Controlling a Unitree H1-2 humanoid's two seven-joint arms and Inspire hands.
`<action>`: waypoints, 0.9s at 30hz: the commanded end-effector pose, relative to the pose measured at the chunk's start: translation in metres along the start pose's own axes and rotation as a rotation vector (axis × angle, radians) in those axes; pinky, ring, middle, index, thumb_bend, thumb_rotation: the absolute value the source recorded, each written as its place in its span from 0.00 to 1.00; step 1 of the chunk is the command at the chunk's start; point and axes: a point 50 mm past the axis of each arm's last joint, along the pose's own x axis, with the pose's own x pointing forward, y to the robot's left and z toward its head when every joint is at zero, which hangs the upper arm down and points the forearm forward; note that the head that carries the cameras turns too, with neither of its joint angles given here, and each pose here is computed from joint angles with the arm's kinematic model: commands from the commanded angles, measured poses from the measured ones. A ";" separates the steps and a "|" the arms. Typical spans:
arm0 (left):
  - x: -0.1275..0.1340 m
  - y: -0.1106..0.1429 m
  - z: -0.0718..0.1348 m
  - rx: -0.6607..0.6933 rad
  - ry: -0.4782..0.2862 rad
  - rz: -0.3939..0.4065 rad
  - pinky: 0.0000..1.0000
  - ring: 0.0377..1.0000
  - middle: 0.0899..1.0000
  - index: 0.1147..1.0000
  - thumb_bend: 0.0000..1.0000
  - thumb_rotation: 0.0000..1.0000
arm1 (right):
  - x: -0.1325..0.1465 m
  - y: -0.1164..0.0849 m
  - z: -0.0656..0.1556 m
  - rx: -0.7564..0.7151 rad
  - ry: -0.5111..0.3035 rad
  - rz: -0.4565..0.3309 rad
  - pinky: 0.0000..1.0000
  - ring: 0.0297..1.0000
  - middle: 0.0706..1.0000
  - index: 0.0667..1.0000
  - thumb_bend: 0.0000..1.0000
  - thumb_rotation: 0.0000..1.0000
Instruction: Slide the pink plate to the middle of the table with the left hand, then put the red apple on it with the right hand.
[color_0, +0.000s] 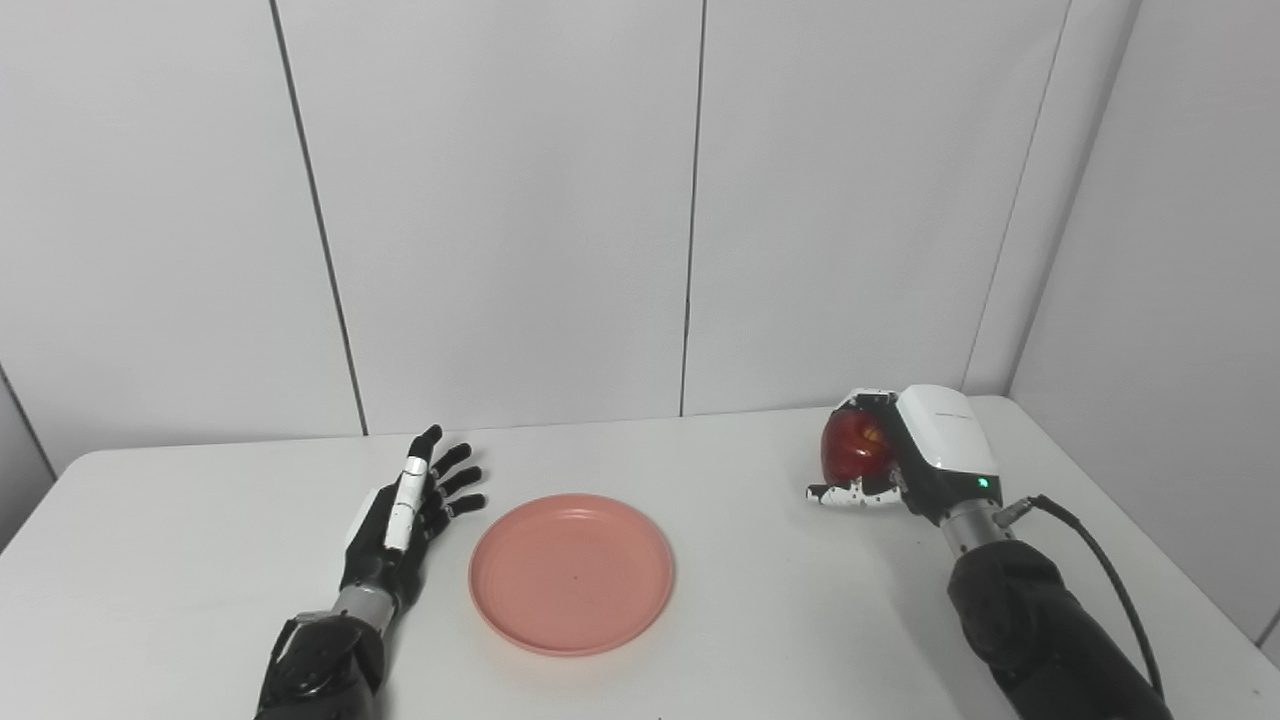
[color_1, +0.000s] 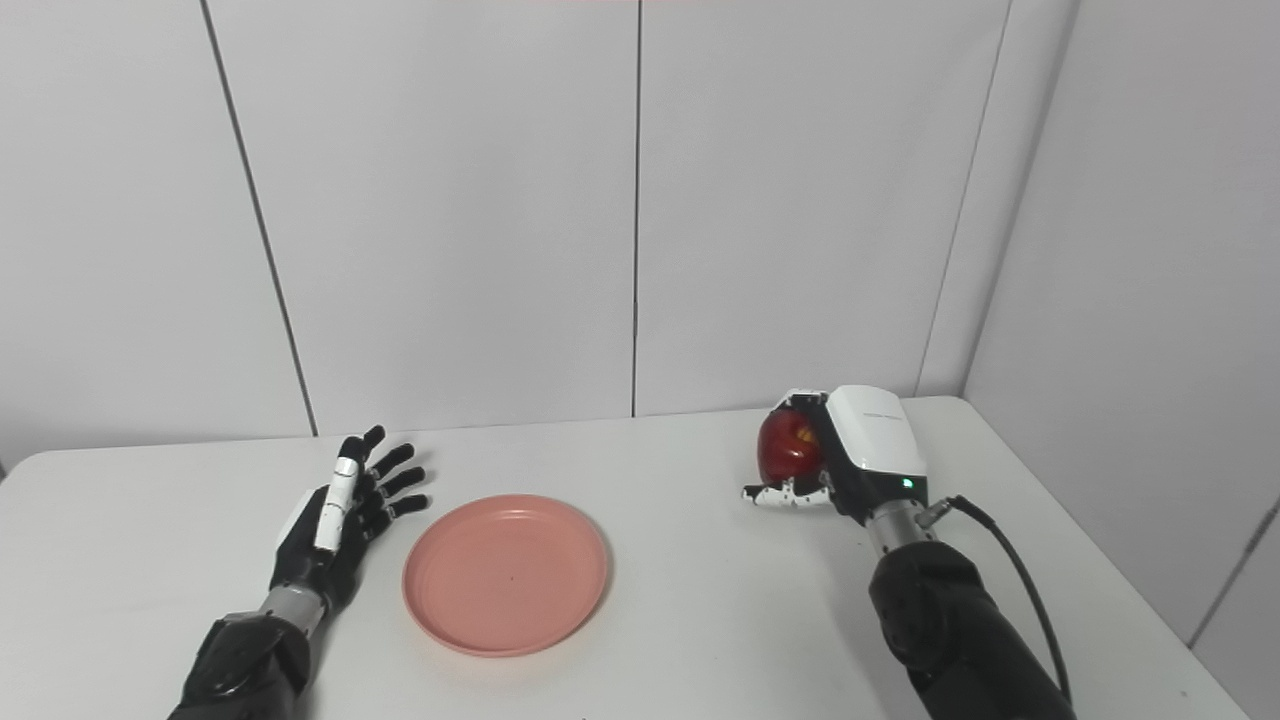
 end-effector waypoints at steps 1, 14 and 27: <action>-0.040 -0.012 -0.073 -0.063 0.280 0.022 0.71 0.83 0.89 0.96 0.77 0.92 | 0.025 -0.035 0.008 0.001 -0.088 -0.078 0.09 0.11 0.16 0.46 0.51 0.15; -0.036 -0.032 -0.076 -0.080 0.283 0.021 0.75 0.82 0.88 0.96 0.77 0.92 | 0.031 -0.036 0.016 0.008 -0.137 -0.078 0.11 0.13 0.19 0.46 0.51 0.15; -0.035 -0.042 -0.078 -0.090 0.286 0.018 0.74 0.82 0.86 0.96 0.78 0.91 | 0.037 -0.034 0.044 0.019 -0.206 -0.043 0.12 0.14 0.20 0.46 0.51 0.15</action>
